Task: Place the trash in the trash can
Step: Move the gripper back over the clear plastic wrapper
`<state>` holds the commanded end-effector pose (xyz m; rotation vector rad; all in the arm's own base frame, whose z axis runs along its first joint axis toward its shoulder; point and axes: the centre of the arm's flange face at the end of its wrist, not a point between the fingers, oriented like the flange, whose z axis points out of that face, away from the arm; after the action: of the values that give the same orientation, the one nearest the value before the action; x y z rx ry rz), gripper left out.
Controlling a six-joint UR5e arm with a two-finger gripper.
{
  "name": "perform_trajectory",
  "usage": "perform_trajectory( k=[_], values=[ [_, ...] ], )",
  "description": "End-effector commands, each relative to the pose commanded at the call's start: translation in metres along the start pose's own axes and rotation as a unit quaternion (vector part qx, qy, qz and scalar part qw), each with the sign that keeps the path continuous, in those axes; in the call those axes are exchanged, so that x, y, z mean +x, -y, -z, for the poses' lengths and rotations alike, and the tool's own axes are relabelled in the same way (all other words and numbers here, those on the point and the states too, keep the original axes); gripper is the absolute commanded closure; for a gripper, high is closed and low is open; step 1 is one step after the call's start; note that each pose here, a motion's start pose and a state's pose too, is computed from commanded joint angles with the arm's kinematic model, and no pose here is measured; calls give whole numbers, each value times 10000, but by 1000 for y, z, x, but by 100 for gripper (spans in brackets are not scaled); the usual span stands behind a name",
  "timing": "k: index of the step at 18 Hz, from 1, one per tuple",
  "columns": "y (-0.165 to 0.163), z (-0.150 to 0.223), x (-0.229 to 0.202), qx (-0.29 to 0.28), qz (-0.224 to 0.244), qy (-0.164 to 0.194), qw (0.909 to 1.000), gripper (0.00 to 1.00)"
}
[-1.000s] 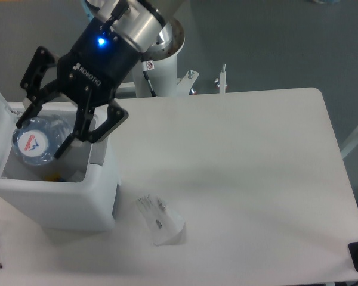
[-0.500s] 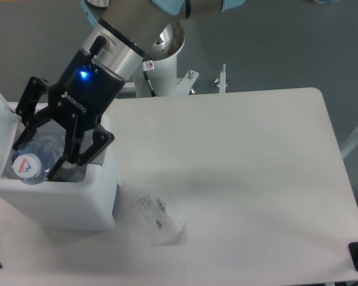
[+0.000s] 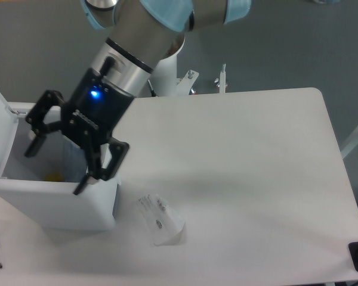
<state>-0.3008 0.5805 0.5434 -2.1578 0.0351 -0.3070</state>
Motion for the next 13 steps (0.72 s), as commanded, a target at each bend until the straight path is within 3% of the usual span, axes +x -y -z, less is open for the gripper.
perform_trajectory(
  k=[5, 9, 13],
  values=[
    [-36, 17, -75, -109, 504, 381, 9979, 0],
    [-80, 12, -125, -782, 907, 1156, 9861, 0],
    [-108, -1, -142, -1183, 1153, 1379, 9766, 0]
  ],
)
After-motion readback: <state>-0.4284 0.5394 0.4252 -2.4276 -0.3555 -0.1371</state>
